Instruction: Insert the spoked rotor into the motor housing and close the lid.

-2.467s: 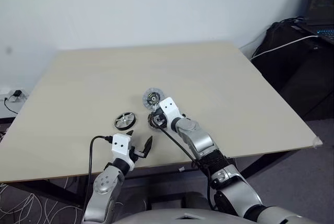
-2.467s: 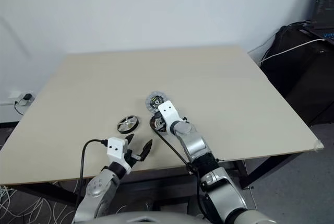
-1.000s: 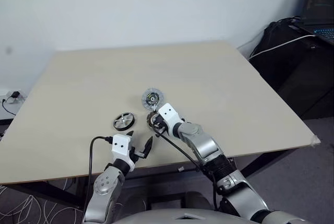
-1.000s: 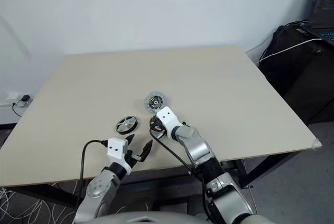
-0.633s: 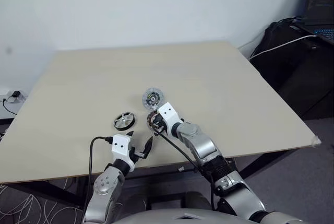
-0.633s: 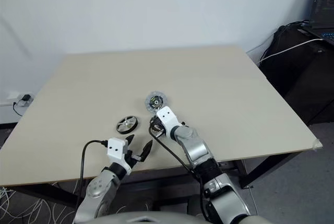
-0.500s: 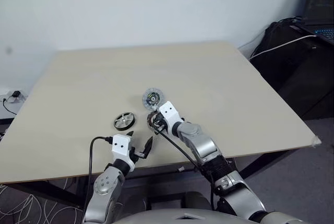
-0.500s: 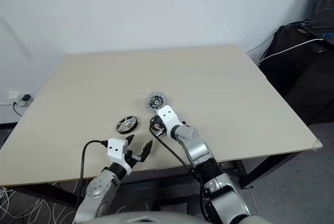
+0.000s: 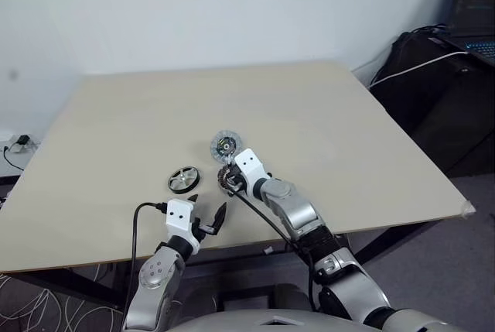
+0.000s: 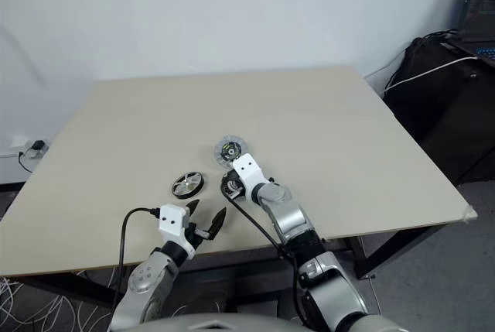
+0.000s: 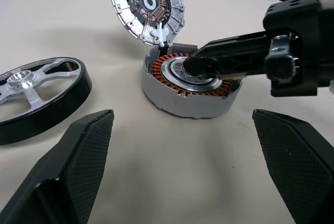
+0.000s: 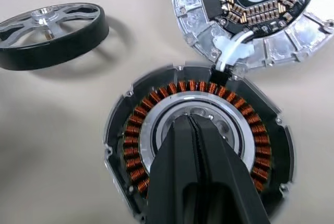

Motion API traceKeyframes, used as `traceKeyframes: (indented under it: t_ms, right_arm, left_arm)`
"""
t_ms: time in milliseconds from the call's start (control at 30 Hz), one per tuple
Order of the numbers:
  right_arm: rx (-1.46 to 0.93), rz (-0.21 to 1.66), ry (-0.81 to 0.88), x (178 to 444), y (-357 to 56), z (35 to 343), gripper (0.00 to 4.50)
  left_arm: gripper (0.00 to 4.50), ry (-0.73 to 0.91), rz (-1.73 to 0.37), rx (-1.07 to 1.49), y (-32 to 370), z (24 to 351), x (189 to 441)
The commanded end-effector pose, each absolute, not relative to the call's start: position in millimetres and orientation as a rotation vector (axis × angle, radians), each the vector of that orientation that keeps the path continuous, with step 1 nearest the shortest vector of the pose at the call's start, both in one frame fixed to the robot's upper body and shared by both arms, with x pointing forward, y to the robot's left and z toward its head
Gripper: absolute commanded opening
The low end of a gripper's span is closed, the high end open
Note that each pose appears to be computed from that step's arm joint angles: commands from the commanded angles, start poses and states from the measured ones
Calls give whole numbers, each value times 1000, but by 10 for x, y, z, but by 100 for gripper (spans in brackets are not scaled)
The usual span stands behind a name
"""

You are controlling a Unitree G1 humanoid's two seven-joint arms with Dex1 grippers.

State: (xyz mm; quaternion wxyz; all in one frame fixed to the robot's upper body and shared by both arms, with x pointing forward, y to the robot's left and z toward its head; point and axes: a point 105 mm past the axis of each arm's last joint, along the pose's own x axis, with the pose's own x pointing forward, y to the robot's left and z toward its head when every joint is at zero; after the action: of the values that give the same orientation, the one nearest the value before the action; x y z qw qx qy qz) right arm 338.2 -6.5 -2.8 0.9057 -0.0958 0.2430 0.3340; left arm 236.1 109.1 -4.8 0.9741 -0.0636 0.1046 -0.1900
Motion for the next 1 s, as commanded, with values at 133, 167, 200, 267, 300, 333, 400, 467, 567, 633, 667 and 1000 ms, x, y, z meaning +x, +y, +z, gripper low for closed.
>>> traceKeyframes:
  t_ms: [133,167,200,267,300,333,400,467,567,633,667,1000]
  right_arm:
    - [-204,686,441,3532,21,121,2]
    - [-207,686,442,3539,28,117,2]
    - [-208,687,442,3541,37,113,2]
    - [-212,691,443,3540,50,107,2]
    - [-213,692,443,3537,56,104,2]
    - [-214,693,444,3535,60,102,2]
    - [-216,692,444,3536,60,99,2]
    - [-221,680,442,3552,47,95,2]
    - [-219,646,421,3622,-15,136,2]
    - [-200,624,401,3681,-72,204,2]
    - [-191,615,388,3707,-101,244,2]
    - [-179,645,360,3673,-37,322,2]
  left_arm:
    - [450,175,-385,-142,1068,38,2402]
    - [450,175,-385,-142,1067,38,2403]
    - [450,175,-385,-142,1067,39,2403]
    - [450,174,-385,-142,1066,40,2402]
    - [450,174,-384,-142,1067,40,2401]
    - [450,174,-383,-143,1069,39,2399]
    - [450,175,-383,-143,1066,40,2401]
    - [450,175,-384,-143,1062,40,2402]
    - [450,175,-386,-143,1062,40,2399]
    - [450,175,-386,-142,1065,40,2399]
    - [450,176,-385,-142,1067,39,2398]
    - [450,176,-393,-146,1056,38,2397]
